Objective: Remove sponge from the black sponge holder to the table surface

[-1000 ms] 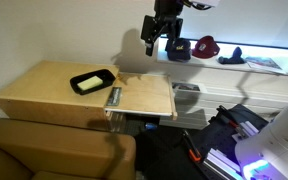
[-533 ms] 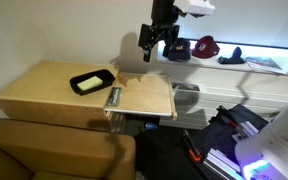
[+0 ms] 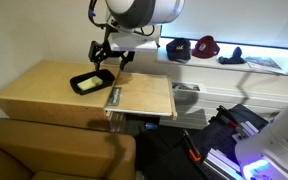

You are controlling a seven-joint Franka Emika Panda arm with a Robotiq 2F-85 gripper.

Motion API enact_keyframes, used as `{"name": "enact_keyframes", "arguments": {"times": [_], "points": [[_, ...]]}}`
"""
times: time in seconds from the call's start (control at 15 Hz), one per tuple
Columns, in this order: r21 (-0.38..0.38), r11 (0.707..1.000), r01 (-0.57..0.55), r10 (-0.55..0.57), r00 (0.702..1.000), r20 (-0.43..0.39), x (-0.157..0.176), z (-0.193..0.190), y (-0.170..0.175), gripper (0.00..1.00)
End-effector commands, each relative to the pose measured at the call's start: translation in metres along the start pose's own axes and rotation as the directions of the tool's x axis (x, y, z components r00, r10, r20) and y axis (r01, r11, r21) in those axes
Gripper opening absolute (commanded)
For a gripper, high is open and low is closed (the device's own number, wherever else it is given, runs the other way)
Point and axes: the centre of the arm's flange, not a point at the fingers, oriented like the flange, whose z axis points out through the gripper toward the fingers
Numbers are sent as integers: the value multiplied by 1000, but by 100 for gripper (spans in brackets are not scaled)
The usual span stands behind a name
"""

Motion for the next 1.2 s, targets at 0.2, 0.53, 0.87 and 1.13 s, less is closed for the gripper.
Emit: {"name": "enact_keyframes", "arguments": {"times": [0.2, 0.53, 0.87, 1.13], "points": [[-4, 999, -40, 40, 998, 52, 6, 17, 4, 100], [-29, 933, -358, 359, 932, 44, 67, 75, 11, 100], [-5, 789, -614, 613, 787, 62, 127, 96, -20, 100], [0, 807, -590, 590, 806, 53, 115, 92, -14, 100]]}}
